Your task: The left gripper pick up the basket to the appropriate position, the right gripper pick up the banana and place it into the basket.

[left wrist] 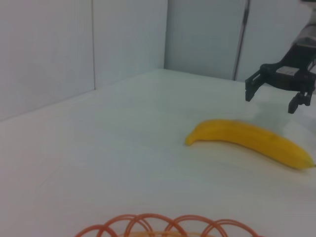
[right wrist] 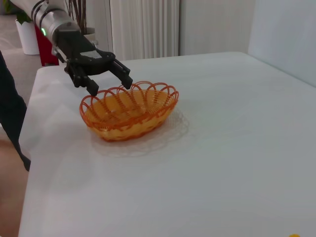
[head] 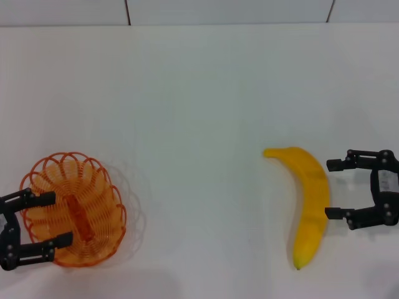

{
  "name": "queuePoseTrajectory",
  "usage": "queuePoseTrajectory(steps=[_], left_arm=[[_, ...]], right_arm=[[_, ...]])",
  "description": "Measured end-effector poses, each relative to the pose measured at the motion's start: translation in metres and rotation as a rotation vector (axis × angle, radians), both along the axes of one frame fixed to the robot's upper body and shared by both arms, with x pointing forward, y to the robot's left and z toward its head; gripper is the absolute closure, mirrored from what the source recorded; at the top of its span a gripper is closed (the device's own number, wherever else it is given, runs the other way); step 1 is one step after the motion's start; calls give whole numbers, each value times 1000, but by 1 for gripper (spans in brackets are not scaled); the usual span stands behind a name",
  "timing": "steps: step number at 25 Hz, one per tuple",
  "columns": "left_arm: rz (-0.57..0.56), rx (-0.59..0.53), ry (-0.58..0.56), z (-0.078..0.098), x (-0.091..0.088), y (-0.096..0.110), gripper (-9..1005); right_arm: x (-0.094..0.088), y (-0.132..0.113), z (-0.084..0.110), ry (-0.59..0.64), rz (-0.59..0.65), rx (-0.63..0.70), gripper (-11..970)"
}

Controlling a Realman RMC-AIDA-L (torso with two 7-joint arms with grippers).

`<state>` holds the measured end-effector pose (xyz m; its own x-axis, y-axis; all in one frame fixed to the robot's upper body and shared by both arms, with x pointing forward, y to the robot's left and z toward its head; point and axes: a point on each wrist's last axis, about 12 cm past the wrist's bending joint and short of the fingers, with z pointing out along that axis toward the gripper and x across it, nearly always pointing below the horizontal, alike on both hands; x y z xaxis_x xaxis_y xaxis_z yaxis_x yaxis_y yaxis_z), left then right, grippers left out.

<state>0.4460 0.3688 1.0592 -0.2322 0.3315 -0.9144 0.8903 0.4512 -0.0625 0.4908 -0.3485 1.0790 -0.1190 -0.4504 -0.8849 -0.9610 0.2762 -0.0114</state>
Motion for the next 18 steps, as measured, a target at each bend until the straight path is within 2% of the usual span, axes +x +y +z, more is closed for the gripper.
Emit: queuePoseTrajectory(steps=[14,18], left_arm=[[-5,3,-5,1,2,-2,137],[25,-30,-50,5,6,-2,137]], right_arm=[[0,0,0,-3,-3,2,73],[0,0,1,-7,-8,6,73]])
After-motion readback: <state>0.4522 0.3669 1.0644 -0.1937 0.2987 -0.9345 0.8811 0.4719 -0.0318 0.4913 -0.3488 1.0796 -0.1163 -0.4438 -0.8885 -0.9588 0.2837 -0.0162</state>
